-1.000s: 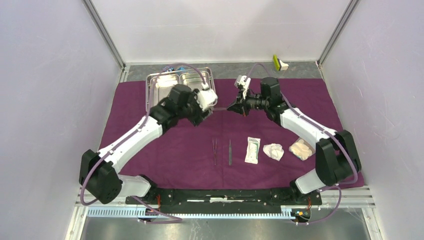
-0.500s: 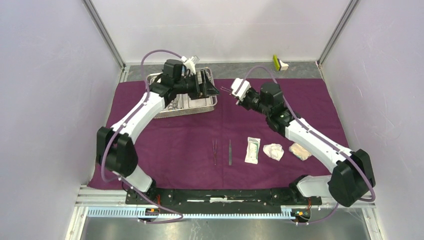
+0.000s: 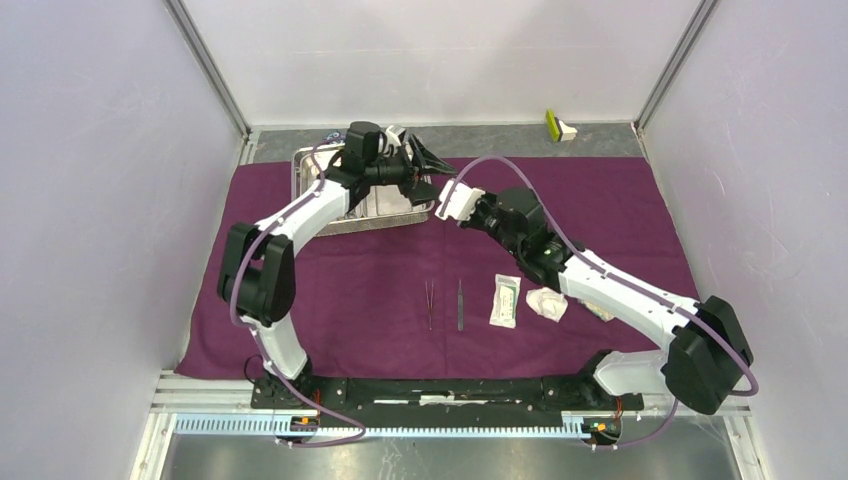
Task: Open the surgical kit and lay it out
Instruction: Adjust the medical item.
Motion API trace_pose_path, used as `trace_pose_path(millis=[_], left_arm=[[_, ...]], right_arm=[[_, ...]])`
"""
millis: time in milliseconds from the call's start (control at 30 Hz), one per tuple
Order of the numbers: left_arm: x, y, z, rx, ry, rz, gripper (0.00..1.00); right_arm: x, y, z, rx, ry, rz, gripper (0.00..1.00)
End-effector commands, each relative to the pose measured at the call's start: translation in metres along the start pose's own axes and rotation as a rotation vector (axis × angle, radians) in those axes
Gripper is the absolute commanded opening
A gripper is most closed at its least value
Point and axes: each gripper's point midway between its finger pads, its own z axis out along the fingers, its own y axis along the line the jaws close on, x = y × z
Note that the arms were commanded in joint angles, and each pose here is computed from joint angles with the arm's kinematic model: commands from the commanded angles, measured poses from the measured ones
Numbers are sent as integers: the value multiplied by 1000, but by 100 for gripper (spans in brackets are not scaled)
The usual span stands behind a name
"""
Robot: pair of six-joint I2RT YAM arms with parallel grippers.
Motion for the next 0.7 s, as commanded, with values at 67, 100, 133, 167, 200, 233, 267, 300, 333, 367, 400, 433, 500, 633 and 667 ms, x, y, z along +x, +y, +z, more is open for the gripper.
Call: trace_pose_path(millis=[67, 100, 133, 167, 200, 233, 267, 300, 333, 367, 400, 433, 500, 633, 667], left_arm=[[6, -12, 19, 62, 60, -123, 68], [4, -9, 21, 57, 54, -136, 67], [3, -7, 22, 59, 53, -150, 66], [2, -7, 25, 67, 53, -157, 64], [1, -8, 27, 75, 59, -165, 63], [2, -10, 28, 81, 65, -168, 60], [2, -10, 29, 84, 65, -172, 59], [2, -10, 30, 85, 64, -173, 57], [3, -10, 31, 84, 67, -175, 55], [4, -9, 33, 83, 73, -179, 52], [5, -8, 34, 84, 75, -180, 48], [6, -5, 36, 80, 77, -185, 45], [6, -3, 39, 77, 81, -196, 44], [6, 1, 44, 81, 92, -212, 43], [7, 1, 44, 81, 95, -211, 42]], right_arm=[[-4, -2, 0, 103, 33, -102, 0], [-5, -1, 0, 112, 37, -113, 0], [-4, 0, 0, 117, 44, -125, 0], [-5, 2, 0, 125, 47, -137, 0], [-4, 4, -1, 129, 52, -149, 0], [-3, 6, -1, 136, 60, -166, 0], [-3, 7, -2, 148, 67, -179, 0], [-2, 9, -3, 157, 75, -201, 0], [-1, 10, -4, 170, 82, -221, 0], [-2, 11, -4, 182, 86, -234, 0], [-2, 13, -5, 186, 90, -247, 0], [-3, 15, -4, 189, 92, -259, 0], [-5, 18, -4, 197, 95, -275, 0], [-7, 23, -4, 205, 103, -296, 0], [-7, 23, -4, 208, 104, -300, 0]])
